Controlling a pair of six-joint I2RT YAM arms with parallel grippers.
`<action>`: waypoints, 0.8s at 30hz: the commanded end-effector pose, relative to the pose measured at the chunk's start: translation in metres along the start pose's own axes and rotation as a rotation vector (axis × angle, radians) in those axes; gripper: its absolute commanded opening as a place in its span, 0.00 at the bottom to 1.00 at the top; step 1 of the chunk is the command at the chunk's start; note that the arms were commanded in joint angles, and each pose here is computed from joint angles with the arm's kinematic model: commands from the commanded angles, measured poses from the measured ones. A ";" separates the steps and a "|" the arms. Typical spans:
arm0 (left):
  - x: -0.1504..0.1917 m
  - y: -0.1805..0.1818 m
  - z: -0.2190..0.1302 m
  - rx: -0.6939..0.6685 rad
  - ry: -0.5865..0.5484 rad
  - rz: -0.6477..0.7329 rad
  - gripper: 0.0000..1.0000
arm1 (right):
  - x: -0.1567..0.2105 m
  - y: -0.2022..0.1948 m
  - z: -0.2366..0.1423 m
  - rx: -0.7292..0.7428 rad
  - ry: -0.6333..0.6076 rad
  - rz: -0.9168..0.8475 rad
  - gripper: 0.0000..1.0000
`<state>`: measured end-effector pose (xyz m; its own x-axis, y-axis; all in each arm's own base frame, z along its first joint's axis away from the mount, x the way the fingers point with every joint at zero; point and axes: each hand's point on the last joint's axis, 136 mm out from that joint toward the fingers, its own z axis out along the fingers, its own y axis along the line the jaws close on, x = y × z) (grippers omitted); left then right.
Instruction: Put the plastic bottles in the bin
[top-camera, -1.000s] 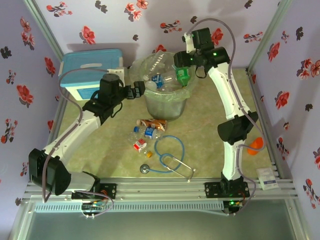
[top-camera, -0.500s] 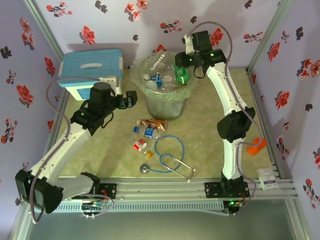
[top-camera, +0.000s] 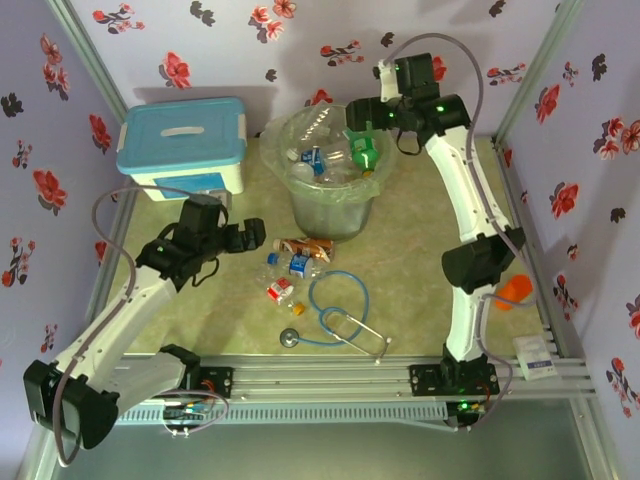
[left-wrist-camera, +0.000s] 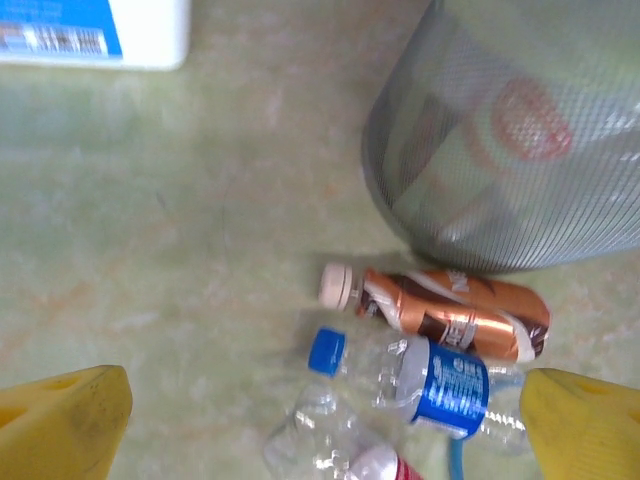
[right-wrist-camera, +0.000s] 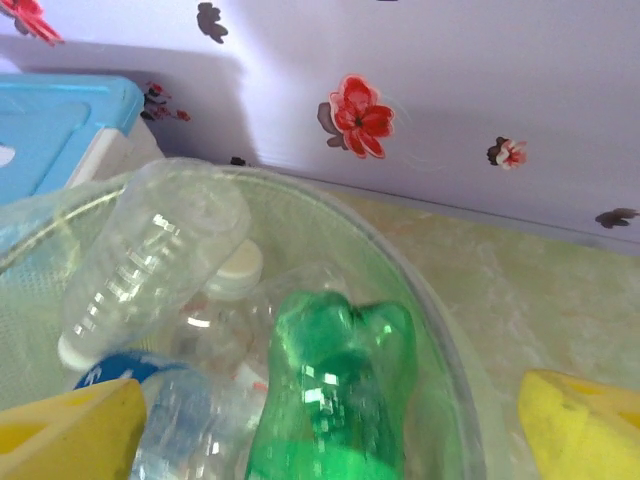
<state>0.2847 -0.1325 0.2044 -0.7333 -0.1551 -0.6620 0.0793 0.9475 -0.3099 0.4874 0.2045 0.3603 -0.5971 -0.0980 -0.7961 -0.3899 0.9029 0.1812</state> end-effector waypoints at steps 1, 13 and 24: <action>0.036 0.010 -0.002 -0.017 0.109 -0.169 1.00 | -0.003 -0.003 -0.034 0.029 -0.046 0.003 0.98; 0.141 -0.016 0.031 0.077 0.304 -0.496 1.00 | 0.029 -0.030 -0.049 0.063 -0.067 0.098 0.99; 0.148 -0.025 0.069 0.099 0.267 -0.545 0.99 | 0.041 -0.037 -0.044 0.075 -0.043 0.098 0.99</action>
<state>0.2071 -0.1842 0.0570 -0.8466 -0.4985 -0.1867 -0.3194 0.7563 -0.5710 0.4486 0.1526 0.3367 -0.6224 -0.0111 -0.7826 -0.2802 0.9368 0.2095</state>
